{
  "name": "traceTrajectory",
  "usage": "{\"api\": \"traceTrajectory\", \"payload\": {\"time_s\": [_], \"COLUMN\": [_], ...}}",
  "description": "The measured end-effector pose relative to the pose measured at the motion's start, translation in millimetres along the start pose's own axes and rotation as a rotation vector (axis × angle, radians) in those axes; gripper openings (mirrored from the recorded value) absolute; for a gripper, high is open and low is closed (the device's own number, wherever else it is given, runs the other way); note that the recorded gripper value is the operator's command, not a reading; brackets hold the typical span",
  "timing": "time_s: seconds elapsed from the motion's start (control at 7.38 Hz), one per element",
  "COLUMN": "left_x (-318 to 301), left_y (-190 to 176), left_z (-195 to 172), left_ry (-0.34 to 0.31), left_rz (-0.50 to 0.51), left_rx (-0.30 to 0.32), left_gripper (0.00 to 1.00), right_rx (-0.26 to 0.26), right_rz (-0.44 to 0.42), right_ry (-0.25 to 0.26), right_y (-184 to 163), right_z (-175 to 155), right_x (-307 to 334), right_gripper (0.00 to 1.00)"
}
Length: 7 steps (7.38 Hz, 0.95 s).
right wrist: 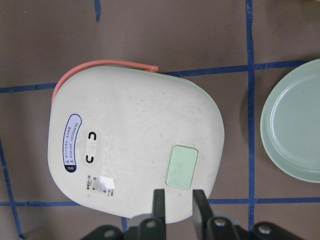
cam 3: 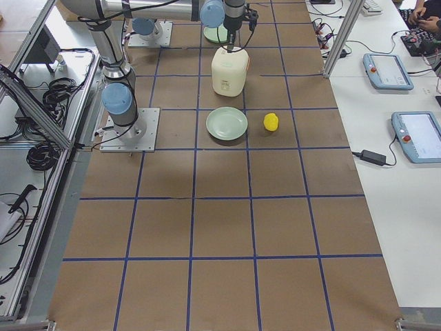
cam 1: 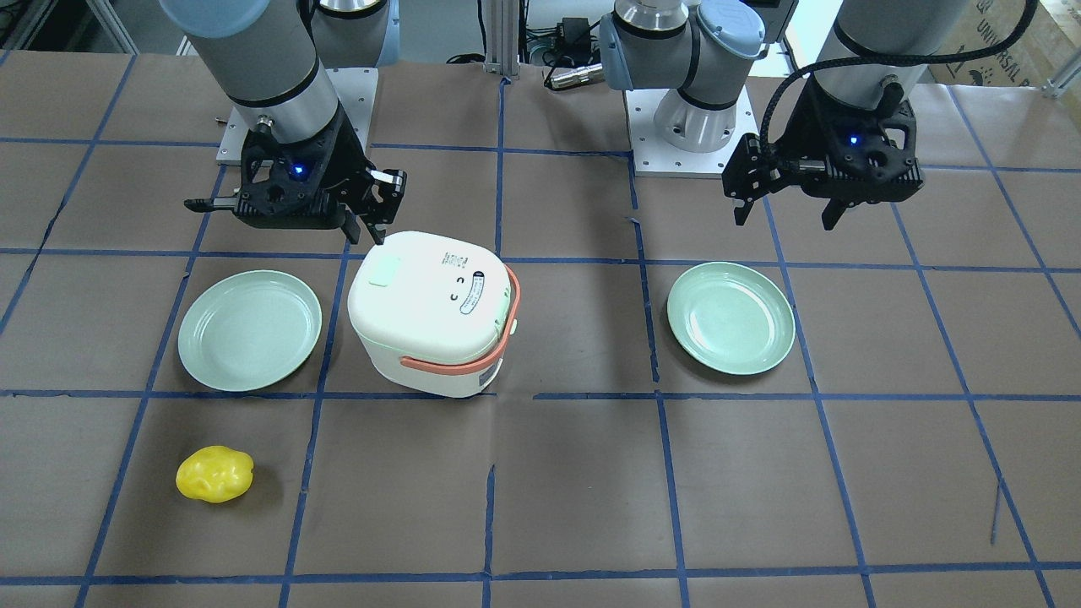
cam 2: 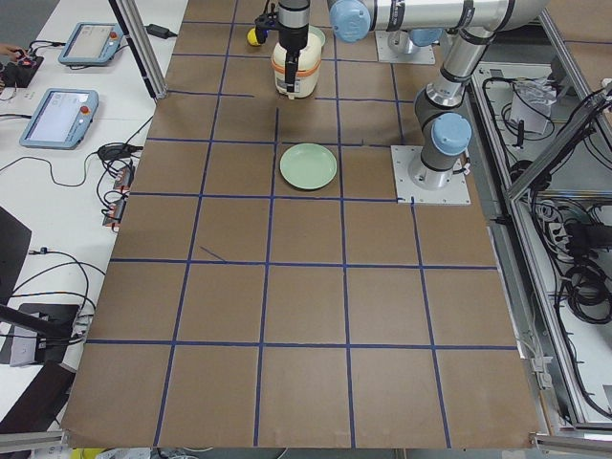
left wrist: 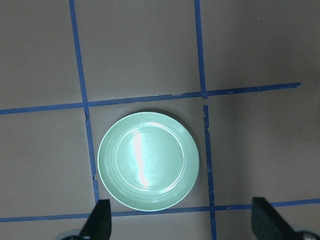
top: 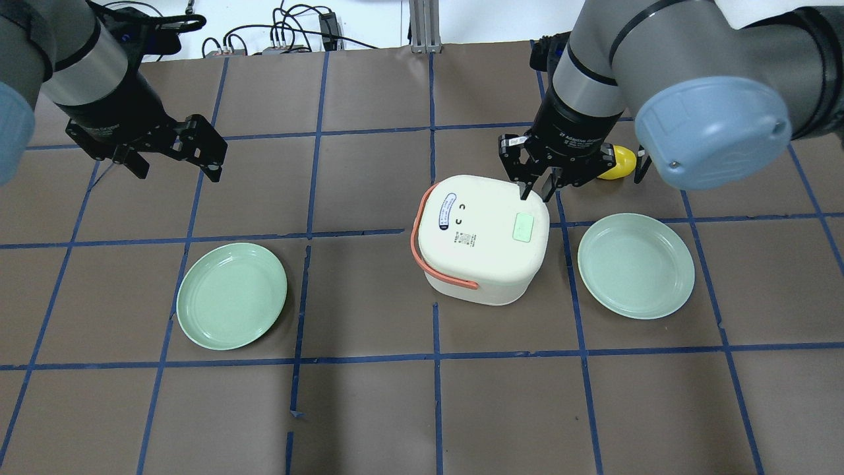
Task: Press rice cooker button
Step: 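Move the right gripper down onto the rice cooker's green lid button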
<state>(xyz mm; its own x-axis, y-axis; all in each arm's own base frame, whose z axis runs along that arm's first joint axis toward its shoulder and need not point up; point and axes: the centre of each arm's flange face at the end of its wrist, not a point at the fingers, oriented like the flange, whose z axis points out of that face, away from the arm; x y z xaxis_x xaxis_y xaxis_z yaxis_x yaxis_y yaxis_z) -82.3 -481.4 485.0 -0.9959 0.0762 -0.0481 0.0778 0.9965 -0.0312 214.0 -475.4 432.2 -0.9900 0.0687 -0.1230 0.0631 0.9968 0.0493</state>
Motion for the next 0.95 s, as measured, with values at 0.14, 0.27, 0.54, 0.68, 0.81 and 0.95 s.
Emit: {"api": "traceTrajectory", "payload": {"time_s": [0.14,0.27,0.54,0.68,0.81,0.95], "left_x": [0,0,0,0,0,0], "left_y": [0,0,0,0,0,0], "left_z": [0,0,0,0,0,0], "left_ry": [0.0,0.0,0.0,0.0,0.0,0.0], "left_rz": [0.0,-0.001,0.0,0.0,0.0,-0.001], "left_rx": [0.0,0.0,0.0,0.0,0.0,0.0], "left_gripper": [1.0,1.0,1.0,1.0,1.0,1.0], "right_rx": [-0.008,-0.018,-0.022,-0.017,-0.004,0.008], "right_rz": [-0.003,-0.004,-0.009,-0.012,-0.016,-0.019], "right_ry": [0.003,0.006,0.007,0.006,0.003,0.001], "right_y": [0,0,1,1,0,-3], "right_z": [6,12,24,32,42,51], "right_x": [-1,-1,0,2,3,3], "right_gripper": [0.07,0.07,0.08,0.08,0.08,0.08]}}
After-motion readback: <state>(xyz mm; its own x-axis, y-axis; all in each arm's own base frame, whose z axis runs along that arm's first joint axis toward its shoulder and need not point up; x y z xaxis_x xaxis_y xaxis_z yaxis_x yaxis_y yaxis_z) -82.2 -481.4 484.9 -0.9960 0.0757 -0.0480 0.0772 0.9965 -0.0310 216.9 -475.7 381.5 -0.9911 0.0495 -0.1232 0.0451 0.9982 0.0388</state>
